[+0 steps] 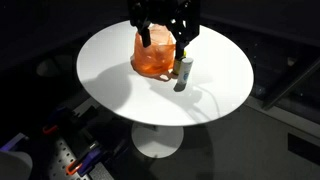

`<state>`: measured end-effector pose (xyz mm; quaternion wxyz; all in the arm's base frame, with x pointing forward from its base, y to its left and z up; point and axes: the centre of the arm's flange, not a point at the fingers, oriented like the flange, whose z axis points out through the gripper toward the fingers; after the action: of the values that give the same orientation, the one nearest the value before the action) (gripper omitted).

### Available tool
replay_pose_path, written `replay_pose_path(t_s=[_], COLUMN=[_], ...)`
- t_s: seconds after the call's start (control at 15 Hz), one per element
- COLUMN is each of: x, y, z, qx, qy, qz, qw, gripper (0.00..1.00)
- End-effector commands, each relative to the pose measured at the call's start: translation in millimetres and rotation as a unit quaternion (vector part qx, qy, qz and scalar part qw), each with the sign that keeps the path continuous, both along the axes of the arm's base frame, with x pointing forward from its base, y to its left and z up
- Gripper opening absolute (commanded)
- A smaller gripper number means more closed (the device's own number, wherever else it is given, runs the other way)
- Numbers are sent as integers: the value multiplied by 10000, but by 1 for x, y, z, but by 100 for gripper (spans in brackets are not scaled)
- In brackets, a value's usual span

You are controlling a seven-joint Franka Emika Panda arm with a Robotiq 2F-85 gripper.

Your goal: Put the roll on stick in the plastic bag

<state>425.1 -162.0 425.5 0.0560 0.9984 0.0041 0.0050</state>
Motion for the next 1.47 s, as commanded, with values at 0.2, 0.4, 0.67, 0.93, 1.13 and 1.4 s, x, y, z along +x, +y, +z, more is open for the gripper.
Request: replay_pose_path(t_s=[0.2, 0.4, 0.67, 0.93, 1.13, 1.4], x=[5, 22, 59, 96, 119, 142], y=[-1, -3, -5, -1, 0, -3], z=[1, 7, 9, -5, -25, -57], qx=[-13, 24, 60, 142, 177, 212], qy=[-27, -46, -87, -154, -184, -111], qz=[-16, -99, -312, -304, -352, -505], qw=[10000, 9999, 9995, 9993, 9991, 9984], gripper=[100, 100, 100, 100, 100, 100])
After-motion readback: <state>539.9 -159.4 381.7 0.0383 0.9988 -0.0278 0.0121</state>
